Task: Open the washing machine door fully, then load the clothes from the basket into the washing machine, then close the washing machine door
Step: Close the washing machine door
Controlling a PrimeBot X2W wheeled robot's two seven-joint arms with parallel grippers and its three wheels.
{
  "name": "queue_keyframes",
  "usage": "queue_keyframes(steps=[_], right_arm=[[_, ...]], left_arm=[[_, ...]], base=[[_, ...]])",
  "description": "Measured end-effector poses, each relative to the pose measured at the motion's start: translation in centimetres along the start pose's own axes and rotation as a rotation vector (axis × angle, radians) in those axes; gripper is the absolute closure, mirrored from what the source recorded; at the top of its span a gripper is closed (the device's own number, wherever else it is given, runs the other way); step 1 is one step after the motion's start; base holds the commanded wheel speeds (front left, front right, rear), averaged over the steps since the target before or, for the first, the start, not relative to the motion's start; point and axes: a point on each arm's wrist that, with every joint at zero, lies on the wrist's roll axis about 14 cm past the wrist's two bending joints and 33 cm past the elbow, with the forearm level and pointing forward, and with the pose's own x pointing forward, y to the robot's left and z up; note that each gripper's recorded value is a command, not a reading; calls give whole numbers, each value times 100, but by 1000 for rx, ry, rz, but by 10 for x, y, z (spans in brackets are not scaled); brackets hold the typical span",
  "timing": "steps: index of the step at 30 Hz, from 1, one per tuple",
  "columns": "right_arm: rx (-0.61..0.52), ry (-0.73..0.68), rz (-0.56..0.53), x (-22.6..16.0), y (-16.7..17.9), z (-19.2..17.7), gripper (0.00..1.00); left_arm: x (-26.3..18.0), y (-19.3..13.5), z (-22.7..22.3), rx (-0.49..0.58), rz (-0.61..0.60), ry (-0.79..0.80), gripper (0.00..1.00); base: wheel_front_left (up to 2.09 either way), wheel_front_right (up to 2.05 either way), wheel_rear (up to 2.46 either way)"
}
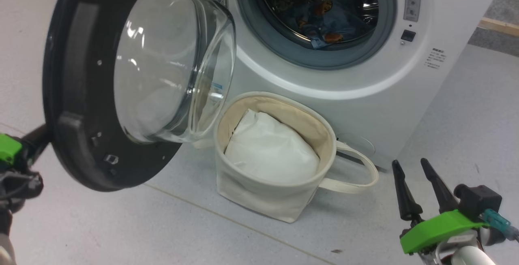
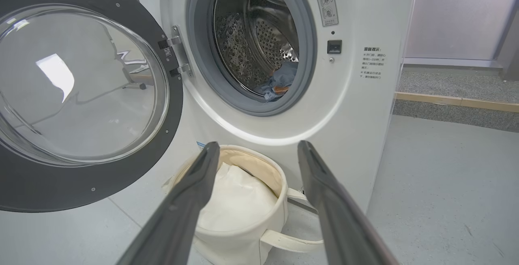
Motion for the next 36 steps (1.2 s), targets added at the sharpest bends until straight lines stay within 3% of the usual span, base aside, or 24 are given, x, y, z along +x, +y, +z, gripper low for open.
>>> queue_keyframes(steps=[5, 14, 36], right_arm=[[11, -14, 10, 3, 5, 4, 0], [33, -35, 3, 2, 11, 8, 0], [51, -87, -219, -55, -39, 18, 0]], left_arm=[[-4, 8, -23, 25, 6, 77, 100], [7, -20, -65, 104, -71, 203, 100], [33, -95, -184, 221, -231, 513, 100]], base=[[0, 0, 0], [0, 0, 0], [0, 0, 0]])
